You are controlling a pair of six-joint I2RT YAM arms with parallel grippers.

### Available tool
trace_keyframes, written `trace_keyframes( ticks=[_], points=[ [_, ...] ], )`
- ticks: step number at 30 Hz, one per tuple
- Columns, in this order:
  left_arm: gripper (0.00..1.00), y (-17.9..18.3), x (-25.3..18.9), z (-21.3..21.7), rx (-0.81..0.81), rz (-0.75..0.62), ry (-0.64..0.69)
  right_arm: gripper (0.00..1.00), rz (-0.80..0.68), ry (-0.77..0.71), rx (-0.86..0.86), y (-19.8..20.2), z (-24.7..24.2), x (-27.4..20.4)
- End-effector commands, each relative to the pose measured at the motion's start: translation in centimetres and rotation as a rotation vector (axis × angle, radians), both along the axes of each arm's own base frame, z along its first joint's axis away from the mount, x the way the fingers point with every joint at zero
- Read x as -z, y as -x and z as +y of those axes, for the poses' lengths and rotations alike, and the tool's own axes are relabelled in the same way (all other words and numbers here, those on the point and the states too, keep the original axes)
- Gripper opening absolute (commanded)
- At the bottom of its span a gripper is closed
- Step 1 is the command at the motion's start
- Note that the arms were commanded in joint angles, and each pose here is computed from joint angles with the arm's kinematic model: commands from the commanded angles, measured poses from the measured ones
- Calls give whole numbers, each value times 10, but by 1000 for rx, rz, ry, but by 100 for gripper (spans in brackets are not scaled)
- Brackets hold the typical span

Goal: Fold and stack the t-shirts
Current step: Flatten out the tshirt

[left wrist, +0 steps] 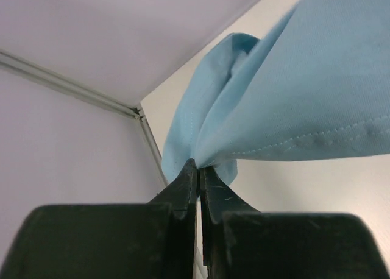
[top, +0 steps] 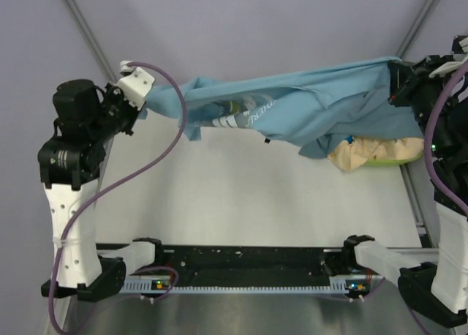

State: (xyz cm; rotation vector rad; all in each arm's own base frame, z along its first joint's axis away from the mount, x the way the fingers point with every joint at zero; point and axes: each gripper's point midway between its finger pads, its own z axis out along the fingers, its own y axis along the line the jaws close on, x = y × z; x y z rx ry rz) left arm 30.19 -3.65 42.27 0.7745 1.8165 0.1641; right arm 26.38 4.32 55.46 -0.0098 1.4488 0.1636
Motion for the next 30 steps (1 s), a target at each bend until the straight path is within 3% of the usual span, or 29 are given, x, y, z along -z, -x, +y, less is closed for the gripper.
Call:
trace_keyframes(
  ticks=[1, 7, 11, 14, 17, 19, 21, 26, 27, 30],
  points=[
    [0, 3, 33, 31, -105, 148, -31, 0, 8, 45, 92, -22, -13, 2],
    [0, -19, 48, 32, -66, 191, 12, 0, 61, 59, -57, -64, 24, 14],
    [0, -66, 67, 28, -59, 222, 61, 0, 109, 55, -351, -124, 91, 29],
    [0, -127, 44, 43, -153, 145, 113, 0, 88, 31, -385, -189, 112, 22],
    [0, -165, -9, 69, -265, -1, 225, 0, -41, 6, -336, -221, 111, -14],
    [0, -168, -35, 73, -247, -78, 276, 0, -98, -9, -328, -218, 108, -31],
    [0, -158, -38, 66, -191, -94, 256, 0, -68, 12, -340, -212, 109, -18],
    [0, -120, 43, 37, 40, 80, 147, 0, 64, 34, -406, -186, 114, 51],
    [4, -109, 69, 31, 89, 153, 131, 0, 118, 19, -454, -180, 121, 73],
    [38, -88, 127, 27, 157, 322, 94, 0, 274, -48, -636, -161, 157, 137]
  ],
)
